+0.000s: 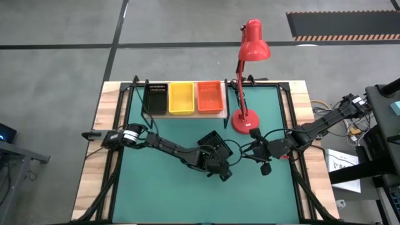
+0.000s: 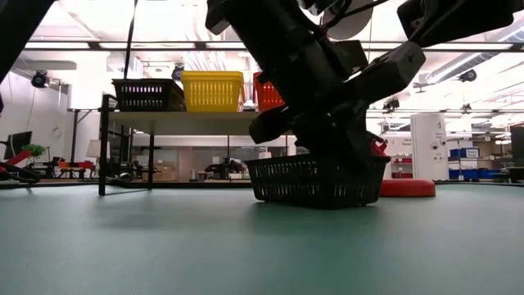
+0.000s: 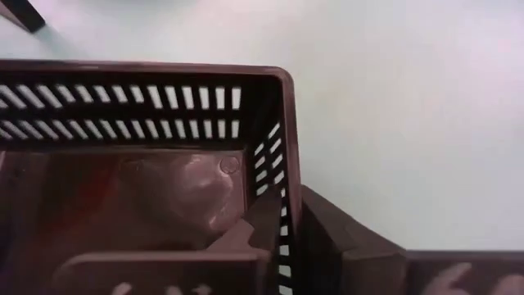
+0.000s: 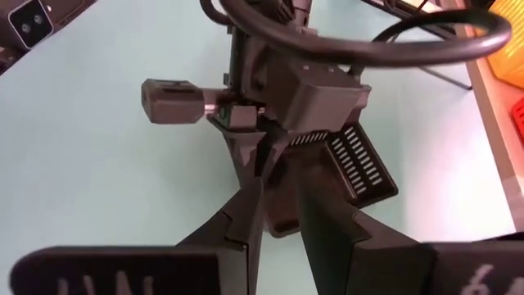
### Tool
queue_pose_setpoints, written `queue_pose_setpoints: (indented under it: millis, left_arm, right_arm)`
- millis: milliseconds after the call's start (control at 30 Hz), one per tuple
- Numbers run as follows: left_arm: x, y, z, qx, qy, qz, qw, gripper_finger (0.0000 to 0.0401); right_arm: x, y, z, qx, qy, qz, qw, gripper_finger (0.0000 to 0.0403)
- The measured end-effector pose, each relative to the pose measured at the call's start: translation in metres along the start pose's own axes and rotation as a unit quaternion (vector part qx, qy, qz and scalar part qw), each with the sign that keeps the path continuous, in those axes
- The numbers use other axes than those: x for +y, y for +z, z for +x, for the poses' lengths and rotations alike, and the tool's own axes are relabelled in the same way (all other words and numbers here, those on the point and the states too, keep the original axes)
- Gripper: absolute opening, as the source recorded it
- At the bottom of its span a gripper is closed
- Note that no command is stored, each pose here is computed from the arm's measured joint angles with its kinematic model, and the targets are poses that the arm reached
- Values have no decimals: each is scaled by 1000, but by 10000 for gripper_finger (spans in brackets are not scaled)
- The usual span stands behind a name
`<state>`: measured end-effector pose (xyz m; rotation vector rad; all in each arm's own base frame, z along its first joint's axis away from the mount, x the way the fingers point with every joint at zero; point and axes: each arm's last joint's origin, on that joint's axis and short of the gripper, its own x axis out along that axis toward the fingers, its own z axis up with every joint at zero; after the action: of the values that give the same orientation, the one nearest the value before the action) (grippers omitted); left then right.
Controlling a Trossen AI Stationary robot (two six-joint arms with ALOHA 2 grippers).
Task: Stack baskets on shelf by color
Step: Stack the black bin on top of the black bins on the shelf
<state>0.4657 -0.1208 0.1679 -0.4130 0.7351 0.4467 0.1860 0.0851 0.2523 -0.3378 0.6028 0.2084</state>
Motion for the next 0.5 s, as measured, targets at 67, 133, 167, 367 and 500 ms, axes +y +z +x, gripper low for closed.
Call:
queue_pose_setpoints:
  millis: [67,133,167,367,500]
  left_arm:
    - [0,0,0,0,1,2,1000,7]
    - [0,0,0,0,0,9,1000,8]
    - [-1,0,-1,1,0,15,1000,8]
    - [-5,10,-29,3,-12,99,995,7]
    - [-4,20,-64,12,-22,178,984,7]
  right_arm:
    - [0,-1,0,5,0,3,1000,68]
    - [0,-2,0,8,1,8,1000,68]
    - [0,-2,0,10,1,8,1000,68]
    - [0,-4,0,19,2,11,1000,68]
    - [1,-6,0,27,3,16,999,68]
